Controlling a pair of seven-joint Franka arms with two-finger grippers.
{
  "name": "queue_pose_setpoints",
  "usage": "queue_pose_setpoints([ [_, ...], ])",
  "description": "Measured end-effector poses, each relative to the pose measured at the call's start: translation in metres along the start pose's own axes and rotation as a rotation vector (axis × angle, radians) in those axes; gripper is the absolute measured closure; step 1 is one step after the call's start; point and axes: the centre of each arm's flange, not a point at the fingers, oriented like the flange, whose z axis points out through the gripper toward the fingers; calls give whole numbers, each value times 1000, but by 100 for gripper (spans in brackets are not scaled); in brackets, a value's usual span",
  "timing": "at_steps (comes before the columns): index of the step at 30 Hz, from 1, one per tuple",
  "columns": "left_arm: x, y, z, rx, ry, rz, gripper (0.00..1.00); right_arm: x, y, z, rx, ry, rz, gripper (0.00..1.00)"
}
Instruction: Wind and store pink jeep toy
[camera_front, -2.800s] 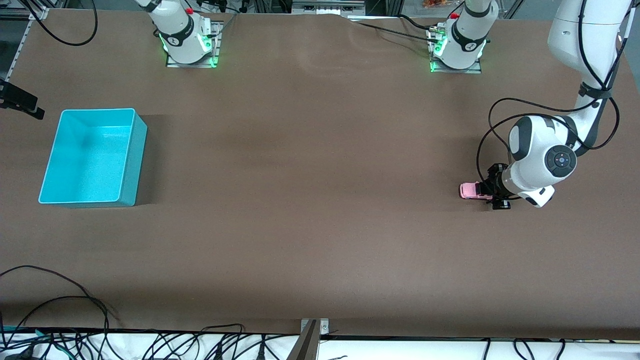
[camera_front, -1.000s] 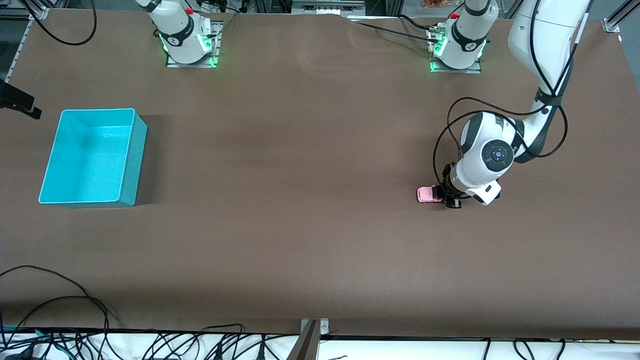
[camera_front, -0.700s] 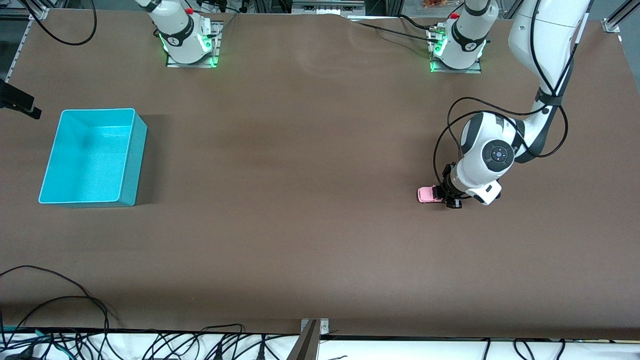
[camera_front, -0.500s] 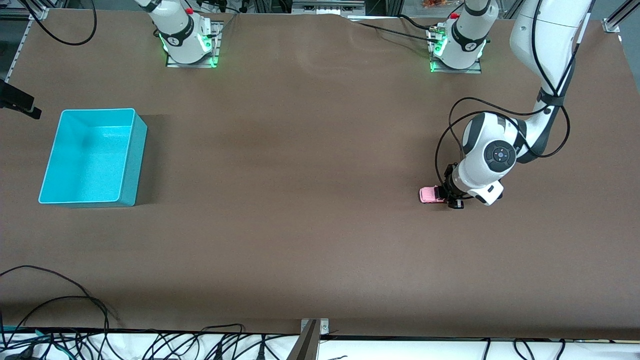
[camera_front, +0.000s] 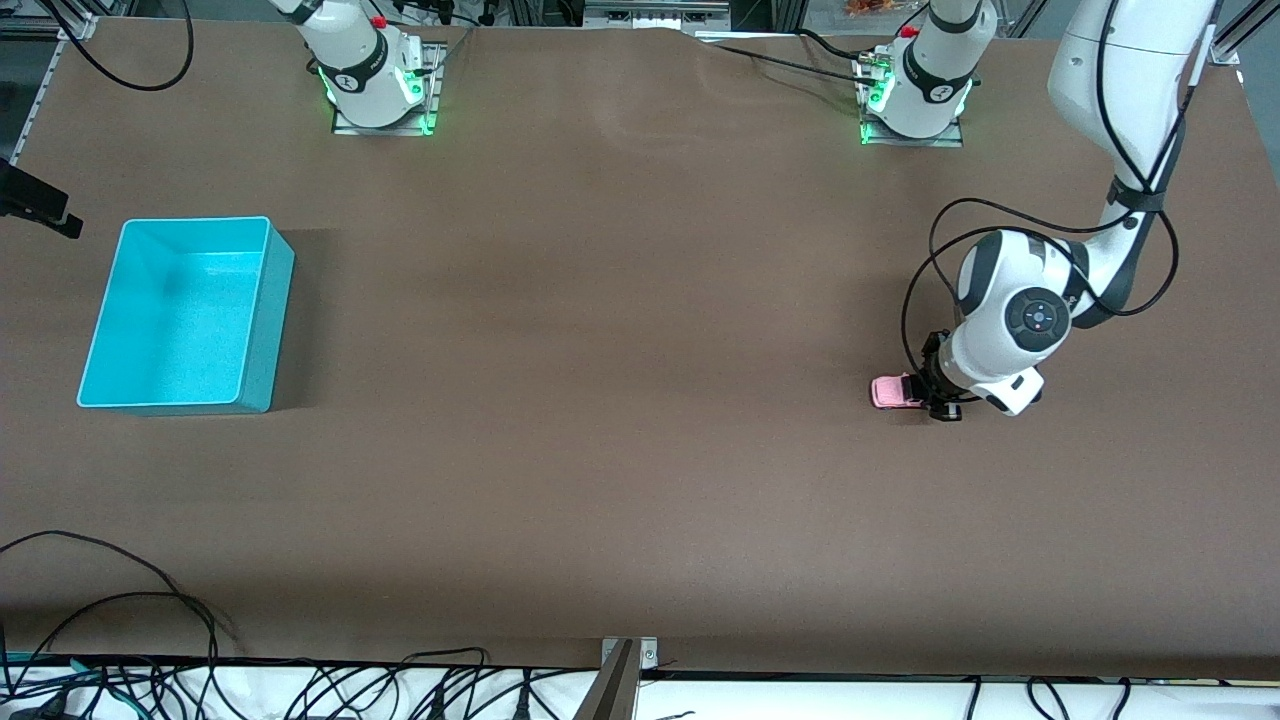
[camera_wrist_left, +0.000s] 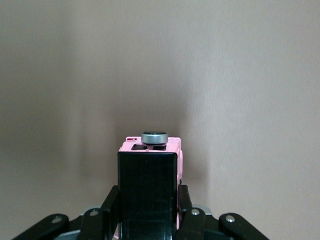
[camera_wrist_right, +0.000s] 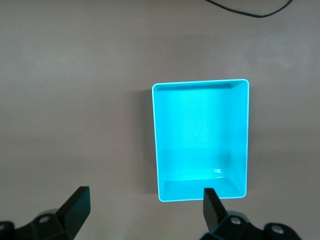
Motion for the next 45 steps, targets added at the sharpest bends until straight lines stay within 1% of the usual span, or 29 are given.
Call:
queue_pose_setpoints([
  [4, 23, 2, 1, 2, 4, -4, 51, 0, 0, 0, 0, 0, 0, 0],
  [9, 50, 4, 3, -1, 37, 3, 51, 0, 0, 0, 0, 0, -1, 0],
  [14, 73, 5, 4, -4, 45, -12, 51, 1, -4, 0, 0, 0, -8, 0],
  [24, 102, 5, 5, -10, 61, -19, 51, 1, -8, 0, 0, 0, -14, 0],
  [31, 105, 5, 6, -11, 71, -8, 51, 1, -8, 0, 0, 0, -14, 0],
  [37, 106, 6, 26, -18, 84, 23, 26, 1, -8, 0, 0, 0, -14, 0],
  [38, 106, 7, 28, -21, 84, 24, 24, 1, -8, 0, 0, 0, -14, 0],
  [43, 109, 20, 17, -36, 91, 19, 2, 1, -7, 0, 0, 0, -12, 0],
  [44, 110, 24, 11, -30, 96, 17, 0, 1, -6, 0, 0, 0, -11, 0],
  [45, 111, 27, 7, -24, 101, 17, 0, 1, -6, 0, 0, 0, -11, 0],
])
